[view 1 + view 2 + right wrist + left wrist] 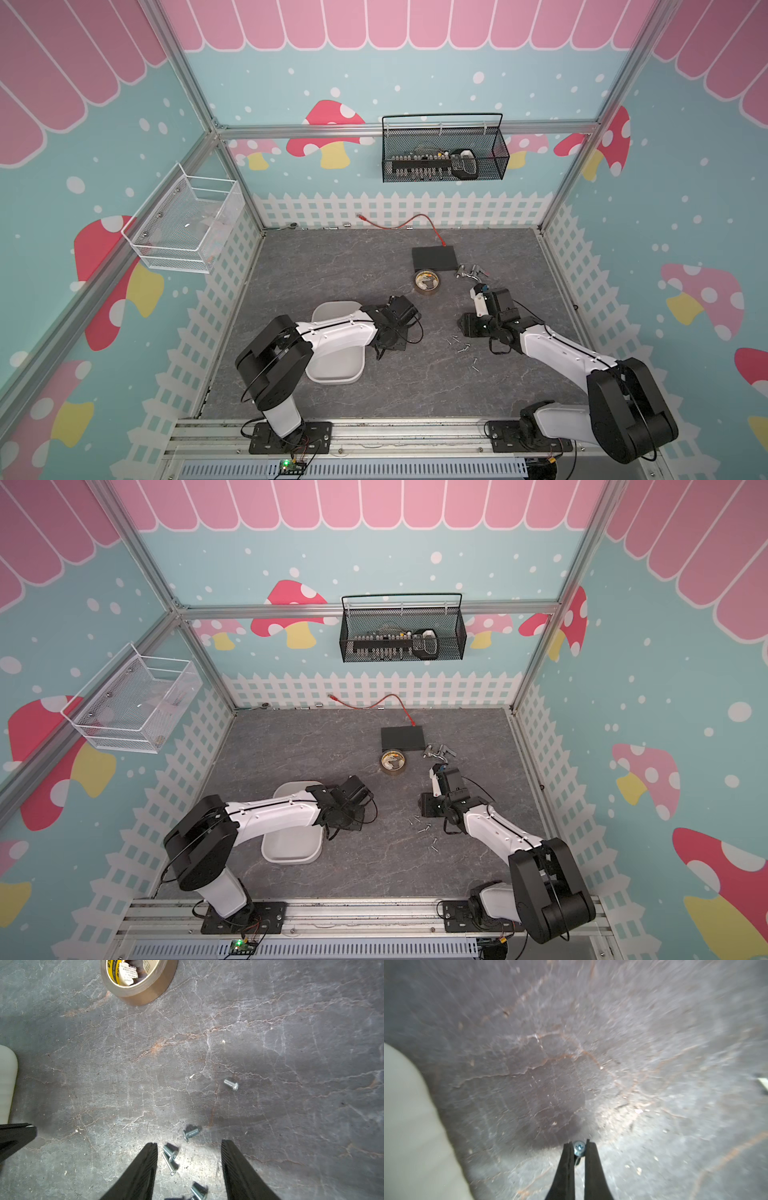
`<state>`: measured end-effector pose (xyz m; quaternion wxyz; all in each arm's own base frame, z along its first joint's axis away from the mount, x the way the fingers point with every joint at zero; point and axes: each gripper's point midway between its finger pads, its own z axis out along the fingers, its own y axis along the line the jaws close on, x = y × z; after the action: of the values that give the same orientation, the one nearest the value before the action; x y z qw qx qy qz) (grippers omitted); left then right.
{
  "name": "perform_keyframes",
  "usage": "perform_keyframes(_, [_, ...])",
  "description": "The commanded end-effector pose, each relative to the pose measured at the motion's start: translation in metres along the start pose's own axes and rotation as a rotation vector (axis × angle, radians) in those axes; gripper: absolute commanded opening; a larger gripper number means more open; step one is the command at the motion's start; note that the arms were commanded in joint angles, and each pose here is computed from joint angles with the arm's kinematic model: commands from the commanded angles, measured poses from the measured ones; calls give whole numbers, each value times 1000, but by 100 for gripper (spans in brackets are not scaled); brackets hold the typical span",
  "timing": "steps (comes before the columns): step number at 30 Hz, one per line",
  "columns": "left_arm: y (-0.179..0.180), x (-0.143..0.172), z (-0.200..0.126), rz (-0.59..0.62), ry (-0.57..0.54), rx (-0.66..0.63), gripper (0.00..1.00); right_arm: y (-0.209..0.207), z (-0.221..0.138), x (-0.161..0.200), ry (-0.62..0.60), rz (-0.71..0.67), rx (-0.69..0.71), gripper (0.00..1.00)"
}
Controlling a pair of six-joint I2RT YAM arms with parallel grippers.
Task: Put the screws on the desktop into the storage box
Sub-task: Pick up the screw from the center of the board, then place the screw in the storage box.
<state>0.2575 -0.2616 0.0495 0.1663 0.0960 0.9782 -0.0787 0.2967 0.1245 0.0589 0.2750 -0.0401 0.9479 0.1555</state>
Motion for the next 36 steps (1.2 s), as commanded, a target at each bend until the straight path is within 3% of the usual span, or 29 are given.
perform_keyframes(1, [-9, -23, -38, 12, -96, 54, 0, 2, 2, 3, 6, -16, -5, 55])
perform_keyframes(5, [13, -31, -71, -30, -168, 16, 0, 1, 1, 3, 4, -16, -4, 55])
perform_keyframes(11, [79, -27, -99, -170, -225, -20, 0, 3, -2, 1, -4, -19, -7, 55])
perform_keyframes(16, [121, -14, -91, -264, -201, -75, 0, 6, -9, -6, -36, -15, -15, 55])
perform_keyframes(20, [119, -10, -74, -246, -143, -80, 2, 7, -13, -9, -30, -13, -12, 55])
perform_keyframes(23, [125, -10, -67, -240, -133, -119, 39, 7, -16, -9, -31, -10, -4, 55])
perform_keyframes(26, [124, -14, -70, -234, -153, -112, 67, 8, -15, -6, -7, -9, 3, 55])
perform_keyframes(28, [123, -18, -77, -227, -185, -98, 72, 7, -14, -3, 4, -9, 18, 54])
perform_keyframes(36, [100, -31, -113, -182, -331, 79, 72, 8, -8, -1, 103, -41, 67, 49])
